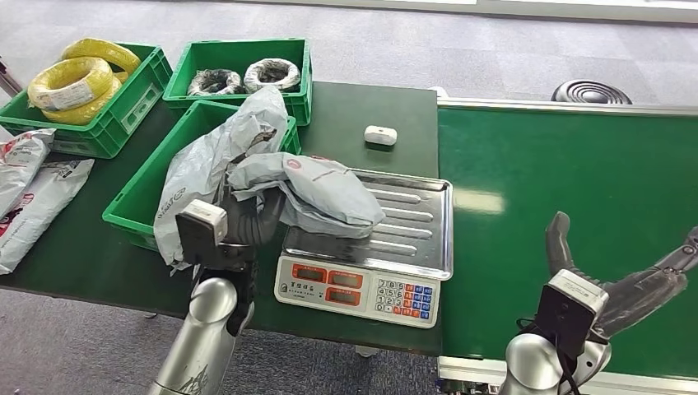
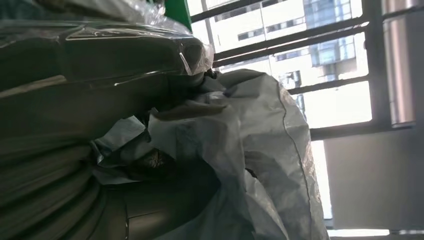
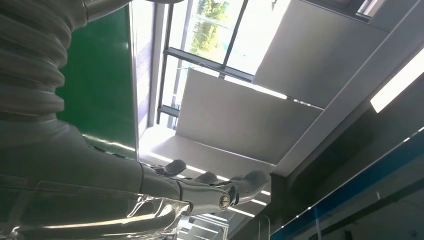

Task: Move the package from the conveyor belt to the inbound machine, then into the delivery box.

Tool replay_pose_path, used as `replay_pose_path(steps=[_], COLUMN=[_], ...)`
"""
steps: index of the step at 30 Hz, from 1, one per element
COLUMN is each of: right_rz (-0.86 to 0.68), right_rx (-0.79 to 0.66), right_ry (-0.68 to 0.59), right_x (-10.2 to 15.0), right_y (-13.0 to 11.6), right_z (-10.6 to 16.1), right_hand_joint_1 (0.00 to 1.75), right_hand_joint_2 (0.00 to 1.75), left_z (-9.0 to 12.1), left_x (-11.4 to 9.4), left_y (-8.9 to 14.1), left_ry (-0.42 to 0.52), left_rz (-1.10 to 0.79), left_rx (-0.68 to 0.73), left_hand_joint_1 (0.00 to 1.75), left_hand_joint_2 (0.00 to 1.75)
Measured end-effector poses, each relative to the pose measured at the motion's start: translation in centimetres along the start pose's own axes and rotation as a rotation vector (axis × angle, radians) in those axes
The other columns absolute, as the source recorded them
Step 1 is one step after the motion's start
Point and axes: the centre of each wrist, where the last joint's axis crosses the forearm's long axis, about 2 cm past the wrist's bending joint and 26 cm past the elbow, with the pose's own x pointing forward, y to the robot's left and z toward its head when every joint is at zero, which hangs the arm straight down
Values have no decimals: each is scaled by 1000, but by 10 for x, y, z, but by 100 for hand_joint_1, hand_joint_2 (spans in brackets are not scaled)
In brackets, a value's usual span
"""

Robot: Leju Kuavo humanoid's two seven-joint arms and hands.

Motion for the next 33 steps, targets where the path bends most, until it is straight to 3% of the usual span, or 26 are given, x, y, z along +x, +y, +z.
replay_pose_path(steps=[6, 13, 24, 33], right_rz=[6, -4, -37, -40], right_rx=[-14, -18, 0, 10], right_ry=[-9, -14, -9, -4], right_x=[-2, -1, 2, 3], right_y=[-8, -6, 6, 9], right_z=[2, 2, 2, 2], right_hand_joint_1=[0, 0, 0, 0], right_hand_joint_2=[175, 175, 175, 175], left_z=[-11, -35, -120, -147], left_x=[35, 65, 88, 80], left_y=[23, 55, 110, 132], left_ry=[-185, -292, -330, -279], left_rz=[-99, -220, -520, -685], left_rx=[178, 338, 531, 594], left_hand_joint_1=[175, 175, 175, 175], left_hand_joint_2=[175, 175, 175, 175])
